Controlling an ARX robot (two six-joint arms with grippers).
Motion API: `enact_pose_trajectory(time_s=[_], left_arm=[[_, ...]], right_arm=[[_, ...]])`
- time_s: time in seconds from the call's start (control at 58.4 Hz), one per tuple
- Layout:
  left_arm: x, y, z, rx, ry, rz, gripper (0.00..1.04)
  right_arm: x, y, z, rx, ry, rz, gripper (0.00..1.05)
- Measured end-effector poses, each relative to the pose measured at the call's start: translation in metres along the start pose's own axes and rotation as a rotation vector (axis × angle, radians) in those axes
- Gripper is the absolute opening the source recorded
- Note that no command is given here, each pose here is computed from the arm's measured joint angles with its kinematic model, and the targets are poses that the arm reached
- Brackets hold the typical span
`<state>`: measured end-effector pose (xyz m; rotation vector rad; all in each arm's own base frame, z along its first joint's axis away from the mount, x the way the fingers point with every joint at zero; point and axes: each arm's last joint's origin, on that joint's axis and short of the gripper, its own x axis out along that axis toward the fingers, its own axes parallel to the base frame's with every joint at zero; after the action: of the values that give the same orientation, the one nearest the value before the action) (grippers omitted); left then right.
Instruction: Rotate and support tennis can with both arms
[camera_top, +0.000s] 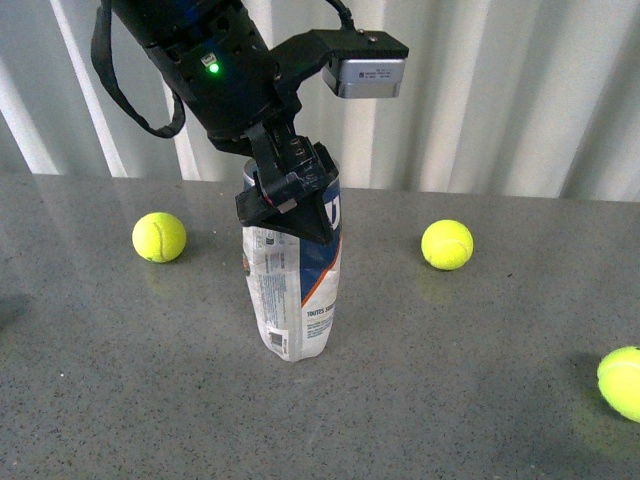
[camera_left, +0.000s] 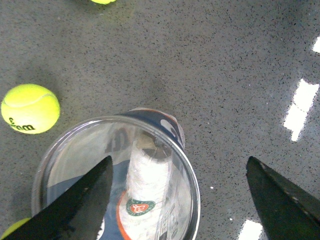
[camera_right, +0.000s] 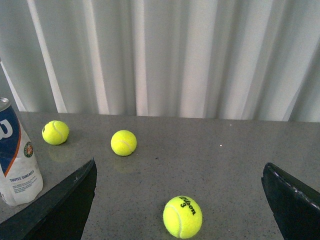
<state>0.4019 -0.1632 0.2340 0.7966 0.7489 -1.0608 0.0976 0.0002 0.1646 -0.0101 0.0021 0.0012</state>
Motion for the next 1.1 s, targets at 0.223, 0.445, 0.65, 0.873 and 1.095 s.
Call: enact_pose_trajectory(time_s=[0.223,0.445,0.65,0.873,1.095], left_arm=[[-0.044,0.004,0.0,-0.015,-0.095,0.068,0.98],[-0.115,0.017,-0.009,-0.135,-0.356,0.281,0.98],[-0.184,0.011,-0.05,-0.477,-0.645,0.664,0.98],[-0.186,-0.048,-0.116,-0.714,-0.754,0.668,0.98],[-0.167,-0.102,-0.173,-0.842,-0.736,0.673,0.94]], right_arm=[[0.0,0.0,0.0,0.0,0.0,0.0,0.98],[0.0,0.0,0.0,0.0,0.0,0.0,0.98],[0.0,0.0,0.0,0.0,0.0,0.0,0.98],[0.0,0.0,0.0,0.0,0.0,0.0,0.98],[0.0,0.0,0.0,0.0,0.0,0.0,0.98]])
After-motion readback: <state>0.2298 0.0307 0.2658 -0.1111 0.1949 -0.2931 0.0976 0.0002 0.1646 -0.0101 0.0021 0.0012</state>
